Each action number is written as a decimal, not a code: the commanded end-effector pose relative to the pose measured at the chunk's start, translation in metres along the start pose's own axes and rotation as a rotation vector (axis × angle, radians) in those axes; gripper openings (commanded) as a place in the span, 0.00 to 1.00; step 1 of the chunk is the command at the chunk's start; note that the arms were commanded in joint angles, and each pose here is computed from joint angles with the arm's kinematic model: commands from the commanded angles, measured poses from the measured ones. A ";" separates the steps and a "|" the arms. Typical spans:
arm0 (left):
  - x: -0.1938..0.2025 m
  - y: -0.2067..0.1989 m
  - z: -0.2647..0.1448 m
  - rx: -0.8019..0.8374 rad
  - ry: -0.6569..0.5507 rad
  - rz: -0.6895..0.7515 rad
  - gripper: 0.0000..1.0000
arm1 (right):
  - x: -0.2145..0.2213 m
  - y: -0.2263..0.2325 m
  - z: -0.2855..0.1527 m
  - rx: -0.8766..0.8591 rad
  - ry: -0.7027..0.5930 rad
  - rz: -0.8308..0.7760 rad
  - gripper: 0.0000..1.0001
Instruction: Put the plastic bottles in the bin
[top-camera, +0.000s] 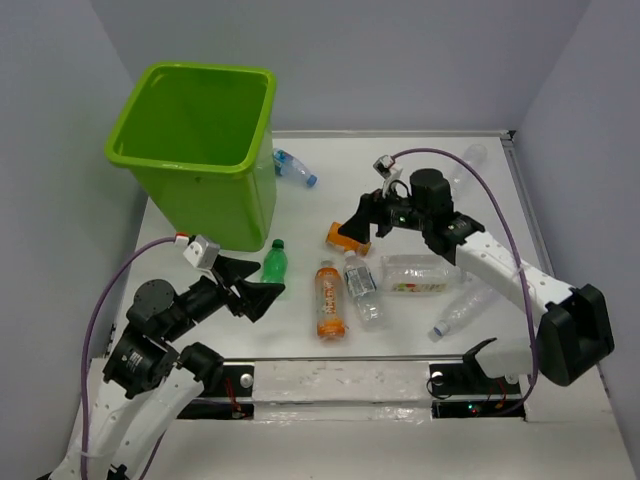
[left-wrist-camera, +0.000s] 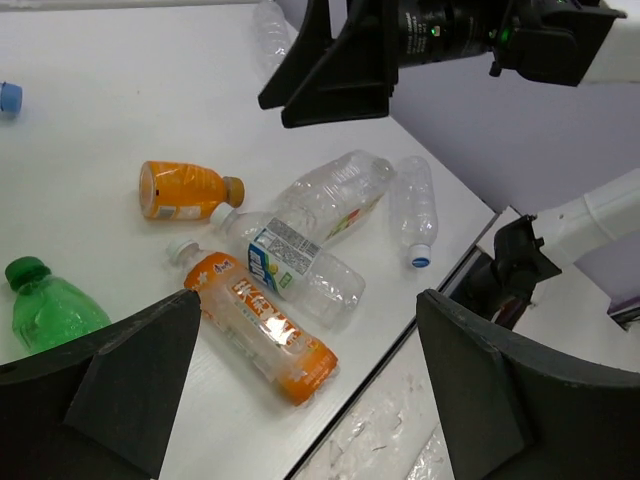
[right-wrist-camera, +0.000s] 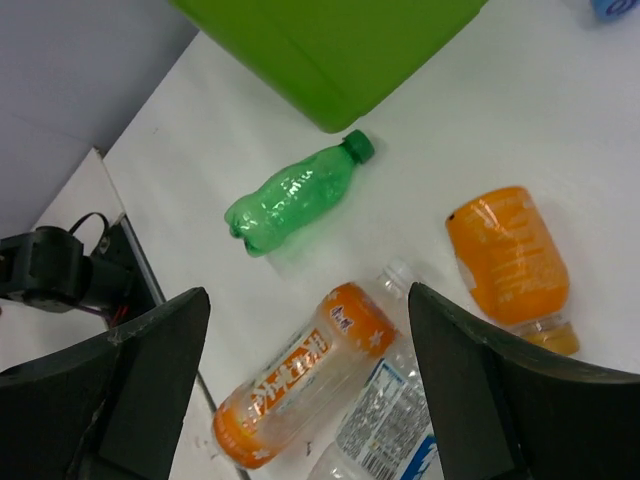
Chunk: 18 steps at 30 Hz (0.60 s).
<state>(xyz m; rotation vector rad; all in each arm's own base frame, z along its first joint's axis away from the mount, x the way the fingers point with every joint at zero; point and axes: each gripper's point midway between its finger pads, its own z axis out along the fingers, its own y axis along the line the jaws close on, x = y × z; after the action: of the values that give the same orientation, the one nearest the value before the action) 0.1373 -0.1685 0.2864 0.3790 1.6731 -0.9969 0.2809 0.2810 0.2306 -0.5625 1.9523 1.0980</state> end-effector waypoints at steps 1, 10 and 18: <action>-0.013 -0.011 -0.010 0.027 -0.057 -0.003 0.99 | -0.033 0.001 0.023 -0.045 -0.008 -0.181 0.89; -0.040 -0.005 -0.022 -0.033 -0.229 -0.015 0.99 | -0.057 -0.052 0.090 0.012 0.035 -0.368 0.97; -0.040 0.018 -0.015 -0.128 -0.264 -0.022 0.99 | -0.101 -0.108 0.167 0.089 -0.010 -0.423 1.00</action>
<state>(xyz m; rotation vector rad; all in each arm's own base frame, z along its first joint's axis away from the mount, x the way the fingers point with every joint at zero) 0.1412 -0.1457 0.3050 0.2174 1.5428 -0.9541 0.4444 0.3493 0.1874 -0.8617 1.8653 0.8095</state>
